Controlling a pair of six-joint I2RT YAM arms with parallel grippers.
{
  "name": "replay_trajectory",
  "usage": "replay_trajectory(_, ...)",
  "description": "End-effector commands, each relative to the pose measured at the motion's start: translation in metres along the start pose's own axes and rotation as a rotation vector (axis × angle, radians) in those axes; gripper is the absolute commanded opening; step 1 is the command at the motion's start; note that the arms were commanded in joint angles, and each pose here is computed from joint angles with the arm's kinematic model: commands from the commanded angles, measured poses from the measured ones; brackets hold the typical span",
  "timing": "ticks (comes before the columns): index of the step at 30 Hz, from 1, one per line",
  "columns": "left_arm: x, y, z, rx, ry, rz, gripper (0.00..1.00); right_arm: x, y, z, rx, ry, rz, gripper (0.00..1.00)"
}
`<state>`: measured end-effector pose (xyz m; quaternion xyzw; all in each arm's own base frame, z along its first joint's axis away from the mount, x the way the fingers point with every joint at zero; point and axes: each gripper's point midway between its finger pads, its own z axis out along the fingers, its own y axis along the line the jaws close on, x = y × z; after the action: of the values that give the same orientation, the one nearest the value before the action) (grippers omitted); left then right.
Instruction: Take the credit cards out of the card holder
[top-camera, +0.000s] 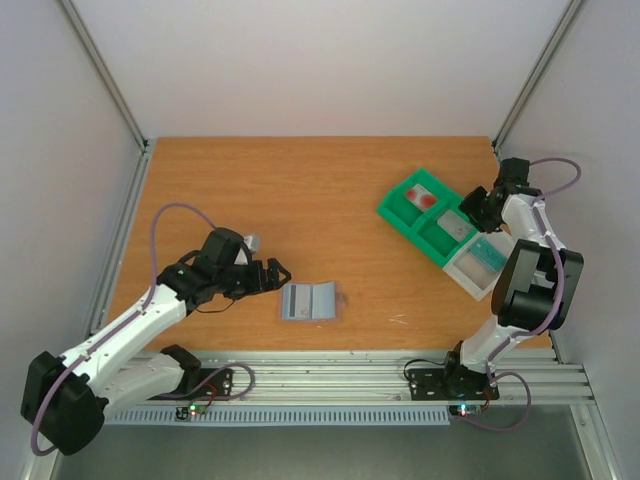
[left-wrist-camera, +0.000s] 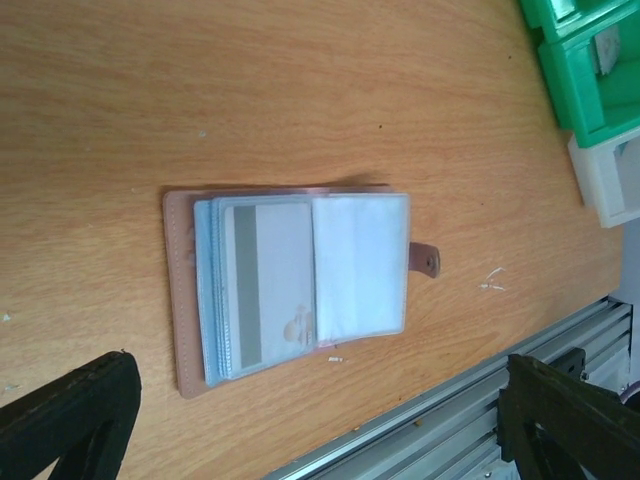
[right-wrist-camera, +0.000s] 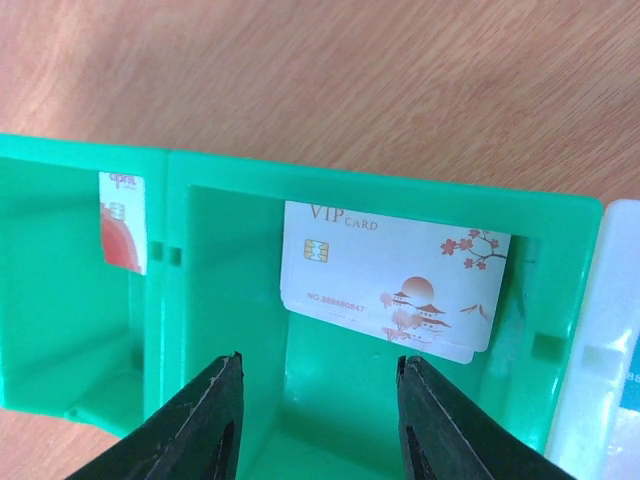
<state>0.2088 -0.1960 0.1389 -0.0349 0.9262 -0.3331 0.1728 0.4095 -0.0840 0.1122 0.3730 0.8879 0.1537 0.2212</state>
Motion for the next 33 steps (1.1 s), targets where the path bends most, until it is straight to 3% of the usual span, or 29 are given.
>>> replay_trajectory(1, 0.006, 0.009, 0.007, -0.015, 0.019, -0.001, 0.98, 0.004, 0.007, -0.018, -0.002, -0.019, 0.004, 0.43)
replay_trajectory(8, 0.011, 0.02, 0.019, -0.041, 0.045, -0.014, 0.91, 0.033, 0.046, -0.032, -0.109, 0.025, -0.048, 0.44)
replay_trajectory(14, 0.022, 0.026, 0.04, -0.012, 0.108, -0.035, 0.77, 0.079, 0.08, -0.049, -0.228, 0.1, -0.128, 0.44)
replay_trajectory(25, 0.03, 0.016, 0.061, 0.098, 0.168, -0.121, 0.64, 0.202, 0.126, -0.073, -0.362, 0.287, -0.335, 0.42)
replay_trajectory(33, 0.035, 0.029, 0.066, 0.06, 0.166, -0.158, 0.56, 0.293, 0.143, -0.07, -0.385, 0.409, -0.475, 0.4)
